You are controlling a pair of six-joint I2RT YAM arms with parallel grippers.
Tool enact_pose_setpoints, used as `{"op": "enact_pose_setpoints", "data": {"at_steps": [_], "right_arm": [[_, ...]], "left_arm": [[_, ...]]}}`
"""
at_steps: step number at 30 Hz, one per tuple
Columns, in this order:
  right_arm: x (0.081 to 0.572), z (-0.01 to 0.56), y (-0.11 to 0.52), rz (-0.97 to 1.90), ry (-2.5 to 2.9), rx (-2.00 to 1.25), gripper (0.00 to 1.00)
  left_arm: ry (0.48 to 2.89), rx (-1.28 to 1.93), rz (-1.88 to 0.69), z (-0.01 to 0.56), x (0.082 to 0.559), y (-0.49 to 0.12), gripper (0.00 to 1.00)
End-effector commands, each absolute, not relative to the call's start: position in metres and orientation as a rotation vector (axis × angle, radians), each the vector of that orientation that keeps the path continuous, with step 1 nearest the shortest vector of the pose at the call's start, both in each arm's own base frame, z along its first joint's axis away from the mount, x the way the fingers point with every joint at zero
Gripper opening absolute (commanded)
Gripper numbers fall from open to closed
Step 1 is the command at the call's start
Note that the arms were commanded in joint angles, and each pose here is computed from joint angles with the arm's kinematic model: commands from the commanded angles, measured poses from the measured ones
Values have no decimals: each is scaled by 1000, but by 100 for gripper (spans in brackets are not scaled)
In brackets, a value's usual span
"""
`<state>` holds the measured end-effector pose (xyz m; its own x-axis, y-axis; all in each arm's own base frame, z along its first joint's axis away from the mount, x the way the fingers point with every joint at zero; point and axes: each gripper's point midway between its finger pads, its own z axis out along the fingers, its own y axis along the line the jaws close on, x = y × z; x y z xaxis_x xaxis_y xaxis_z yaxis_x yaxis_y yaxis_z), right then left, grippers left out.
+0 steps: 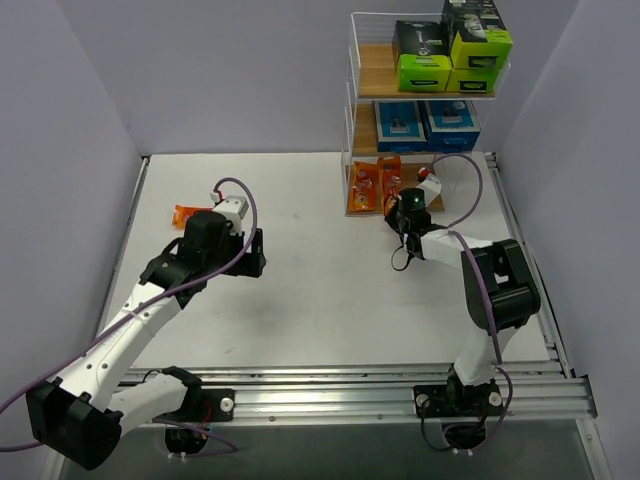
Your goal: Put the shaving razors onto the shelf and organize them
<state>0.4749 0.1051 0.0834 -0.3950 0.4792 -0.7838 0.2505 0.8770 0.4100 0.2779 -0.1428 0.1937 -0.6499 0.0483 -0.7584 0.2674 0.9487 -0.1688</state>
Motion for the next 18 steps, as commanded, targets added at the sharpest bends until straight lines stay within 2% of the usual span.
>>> {"op": "enact_pose_setpoints", "data": {"at_steps": [1, 18], "right_arm": [[498, 105, 100, 270, 1900, 541, 0], [523, 95, 95, 240, 1879, 554, 0]], "left_arm": [[2196, 244, -379, 218, 283, -151, 94], [2195, 255, -397, 219, 283, -154, 94]]}}
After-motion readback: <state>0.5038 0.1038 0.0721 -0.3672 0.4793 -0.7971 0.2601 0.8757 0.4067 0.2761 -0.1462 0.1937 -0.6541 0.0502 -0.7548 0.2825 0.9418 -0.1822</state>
